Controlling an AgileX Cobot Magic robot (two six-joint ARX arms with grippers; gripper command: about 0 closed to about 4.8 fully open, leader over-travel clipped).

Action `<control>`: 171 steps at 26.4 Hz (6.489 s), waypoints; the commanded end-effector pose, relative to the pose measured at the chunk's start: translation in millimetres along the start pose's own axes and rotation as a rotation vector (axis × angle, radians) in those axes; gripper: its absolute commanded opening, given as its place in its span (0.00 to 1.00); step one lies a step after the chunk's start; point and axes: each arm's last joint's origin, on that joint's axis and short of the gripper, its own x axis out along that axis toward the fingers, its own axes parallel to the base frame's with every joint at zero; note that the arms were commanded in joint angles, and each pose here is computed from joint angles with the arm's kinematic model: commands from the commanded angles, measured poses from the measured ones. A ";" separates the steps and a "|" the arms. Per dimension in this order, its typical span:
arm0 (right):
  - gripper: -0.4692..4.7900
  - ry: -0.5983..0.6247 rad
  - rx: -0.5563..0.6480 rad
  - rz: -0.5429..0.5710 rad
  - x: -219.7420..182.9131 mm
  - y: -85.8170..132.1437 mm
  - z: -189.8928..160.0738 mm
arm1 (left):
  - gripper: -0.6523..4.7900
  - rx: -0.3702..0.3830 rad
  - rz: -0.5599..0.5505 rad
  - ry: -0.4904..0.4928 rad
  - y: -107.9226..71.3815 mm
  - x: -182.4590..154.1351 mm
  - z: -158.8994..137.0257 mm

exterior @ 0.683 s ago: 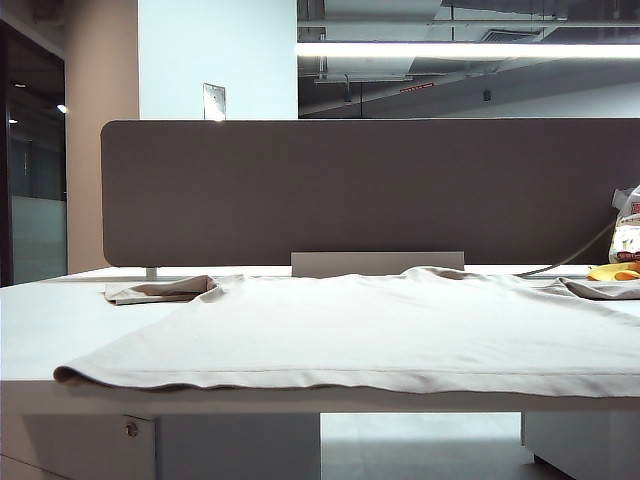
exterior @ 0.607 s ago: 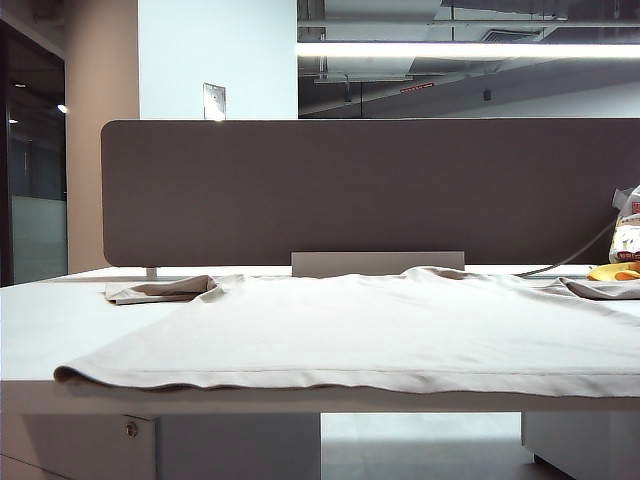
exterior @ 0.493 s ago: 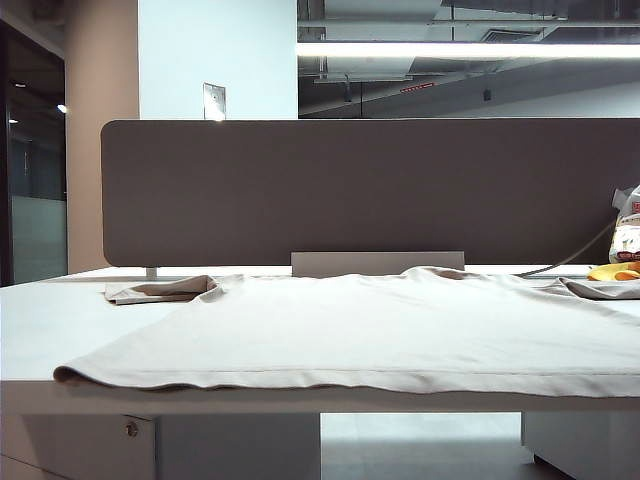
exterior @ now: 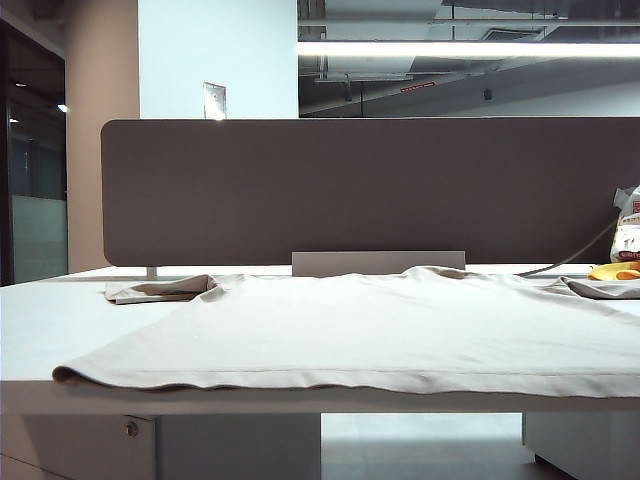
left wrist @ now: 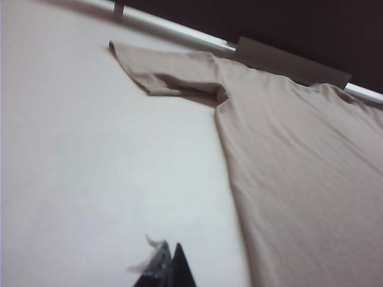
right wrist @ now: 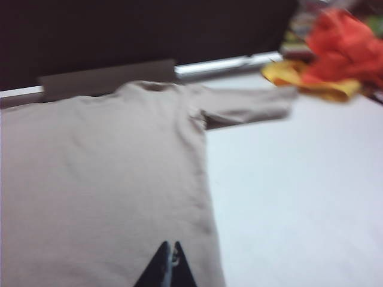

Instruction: Fold the bottom side of the T-shirt horizontally towards the center, about one-third of the way, then fold the sleeve back towards the center, creating a straight line along the edge of the T-shirt, and finally fold the bottom of the T-shirt up towards the top, creating a neat rectangle.

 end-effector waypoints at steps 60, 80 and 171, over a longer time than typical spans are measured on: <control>0.61 0.808 0.619 -0.135 80.1 -57.9 -11.5 | 0.77 -0.387 -0.263 0.805 -22.3 85.0 -14.4; 0.34 0.838 0.618 -0.071 94.3 -44.3 -21.7 | 0.38 -0.459 -0.299 0.819 -20.1 105.1 -24.4; 0.21 0.647 0.550 0.203 292.5 -28.6 54.2 | 0.22 -0.015 -0.259 0.479 -42.3 297.3 78.5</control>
